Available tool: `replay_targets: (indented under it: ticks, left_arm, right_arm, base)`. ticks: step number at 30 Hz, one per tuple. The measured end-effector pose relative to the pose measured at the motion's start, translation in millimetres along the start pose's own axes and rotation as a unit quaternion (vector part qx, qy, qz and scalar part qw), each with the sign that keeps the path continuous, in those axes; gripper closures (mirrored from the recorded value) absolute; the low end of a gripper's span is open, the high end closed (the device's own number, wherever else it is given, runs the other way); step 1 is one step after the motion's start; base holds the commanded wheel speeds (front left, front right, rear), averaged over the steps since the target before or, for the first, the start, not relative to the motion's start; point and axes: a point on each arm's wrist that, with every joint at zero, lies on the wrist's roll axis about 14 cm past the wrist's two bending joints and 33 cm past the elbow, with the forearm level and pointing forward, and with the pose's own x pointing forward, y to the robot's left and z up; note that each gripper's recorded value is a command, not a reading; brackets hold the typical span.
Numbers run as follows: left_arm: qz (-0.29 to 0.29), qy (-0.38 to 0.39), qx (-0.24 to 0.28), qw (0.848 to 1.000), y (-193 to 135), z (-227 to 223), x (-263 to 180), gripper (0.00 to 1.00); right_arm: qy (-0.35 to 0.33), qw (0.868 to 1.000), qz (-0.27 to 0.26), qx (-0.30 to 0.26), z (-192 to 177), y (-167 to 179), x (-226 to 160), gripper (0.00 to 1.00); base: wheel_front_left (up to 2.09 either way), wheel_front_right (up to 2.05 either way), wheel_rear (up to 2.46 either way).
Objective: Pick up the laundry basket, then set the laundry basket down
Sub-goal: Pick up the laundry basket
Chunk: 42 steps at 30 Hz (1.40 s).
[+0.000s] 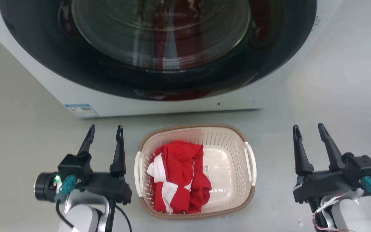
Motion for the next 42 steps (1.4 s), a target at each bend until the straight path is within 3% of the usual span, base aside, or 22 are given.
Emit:
replay_targets:
  ticks: [25,36,42]
  left_arm:
    - [-0.015,0.17,0.014,0.985,12.7,-119.0,84.7,0.0]
    - [-0.031,0.244,0.014,0.969,14.4,-172.1,93.0,0.0]
    - [-0.036,0.296,0.013,0.954,16.7,-208.6,79.5,0.0]
  right_arm:
    - [0.134,0.991,0.018,-0.001,-119.2,-5.5,79.8,0.0]
    - [0.187,0.981,0.044,-0.015,-165.5,0.7,94.7,0.0]
    - [0.235,0.971,0.042,-0.01,-200.5,-2.2,83.0,0.0]
  base:
    - [0.0,0.0,0.0]
    - [0.0,0.0,0.0]
    - [0.0,0.0,0.0]
